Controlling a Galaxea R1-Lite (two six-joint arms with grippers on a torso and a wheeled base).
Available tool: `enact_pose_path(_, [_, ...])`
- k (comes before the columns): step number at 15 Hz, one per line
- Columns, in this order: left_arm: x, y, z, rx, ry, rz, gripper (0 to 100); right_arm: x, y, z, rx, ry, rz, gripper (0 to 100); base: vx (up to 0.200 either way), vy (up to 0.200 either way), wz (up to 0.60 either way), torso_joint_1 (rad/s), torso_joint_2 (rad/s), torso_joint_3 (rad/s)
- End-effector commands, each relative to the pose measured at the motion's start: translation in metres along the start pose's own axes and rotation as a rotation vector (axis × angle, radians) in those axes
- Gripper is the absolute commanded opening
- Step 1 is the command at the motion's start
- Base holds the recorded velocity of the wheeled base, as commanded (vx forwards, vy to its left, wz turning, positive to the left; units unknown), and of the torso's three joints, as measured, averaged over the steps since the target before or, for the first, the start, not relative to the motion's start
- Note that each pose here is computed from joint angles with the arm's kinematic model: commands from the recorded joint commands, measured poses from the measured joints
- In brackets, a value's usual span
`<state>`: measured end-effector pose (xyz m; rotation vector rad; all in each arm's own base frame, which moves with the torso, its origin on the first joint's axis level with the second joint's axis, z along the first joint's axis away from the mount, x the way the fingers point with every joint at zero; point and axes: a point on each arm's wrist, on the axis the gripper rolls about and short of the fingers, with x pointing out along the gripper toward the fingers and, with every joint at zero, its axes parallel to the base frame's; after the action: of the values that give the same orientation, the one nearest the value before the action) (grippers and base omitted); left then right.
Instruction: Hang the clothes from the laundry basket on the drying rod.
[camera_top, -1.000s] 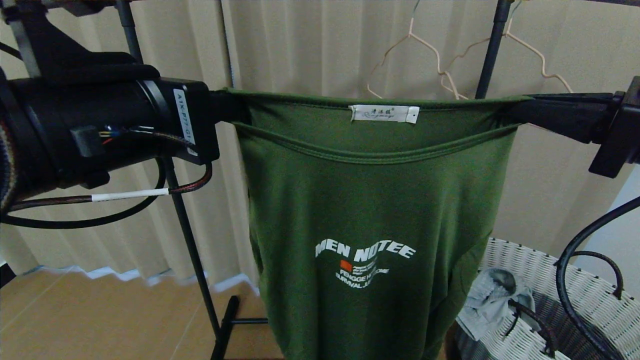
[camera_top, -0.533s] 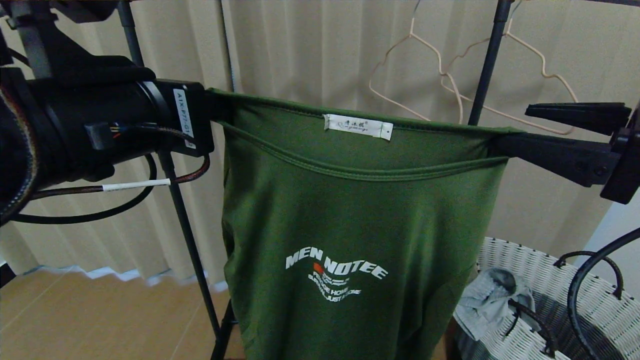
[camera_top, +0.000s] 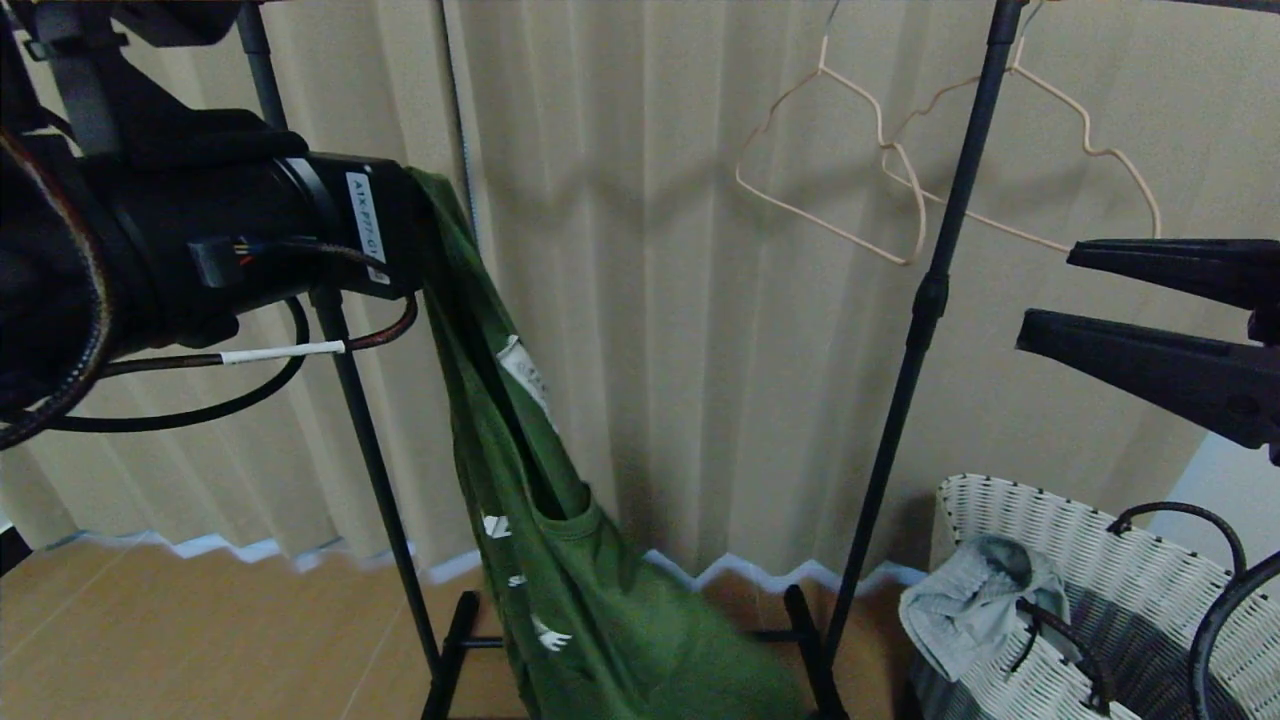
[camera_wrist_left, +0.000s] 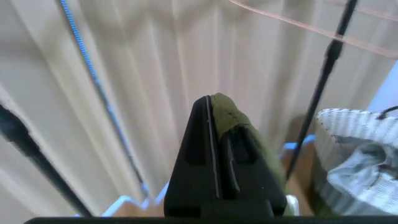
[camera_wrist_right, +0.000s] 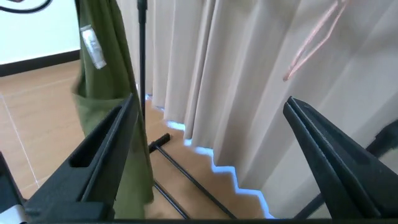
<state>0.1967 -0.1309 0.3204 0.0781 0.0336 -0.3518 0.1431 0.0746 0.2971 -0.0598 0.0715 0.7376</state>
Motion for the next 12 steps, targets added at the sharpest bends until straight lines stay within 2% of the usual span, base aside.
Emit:
enact_pose_path(1, [0.001, 0.007, -0.007, 0.015, 0.026, 0.028, 0, -0.005, 0.001, -0.001, -0.003, -0.007, -0.004, 100, 0.000, 0.000, 0.00, 0.000, 0.00, 0.000])
enact_pose_path(3, [0.000, 0.009, -0.014, 0.019, 0.046, 0.038, 0, -0.007, 0.001, 0.000, -0.005, -0.009, -0.012, 100, 0.000, 0.000, 0.00, 0.000, 0.00, 0.000])
enact_pose_path(6, [-0.022, 0.024, -0.032, 0.057, 0.087, 0.083, 0, -0.019, -0.014, -0.007, -0.041, 0.039, -0.148, 100, 0.000, 0.000, 0.00, 0.000, 0.00, 0.000])
enact_pose_path(7, [-0.035, 0.035, -0.041, 0.083, 0.102, 0.115, 0, -0.026, -0.019, -0.011, -0.047, 0.071, -0.196, 100, 0.000, 0.000, 0.00, 0.000, 0.00, 0.000])
enact_pose_path(10, [-0.056, 0.046, -0.055, 0.080, 0.119, 0.123, 0, -0.032, -0.025, -0.015, -0.044, 0.089, -0.300, 100, 0.000, 0.000, 0.00, 0.000, 0.00, 0.000])
enact_pose_path(12, [-0.076, 0.051, -0.069, 0.075, 0.149, 0.102, 0, -0.032, -0.026, -0.023, -0.088, 0.121, -0.378, 100, 0.000, 0.000, 0.00, 0.000, 0.00, 0.000])
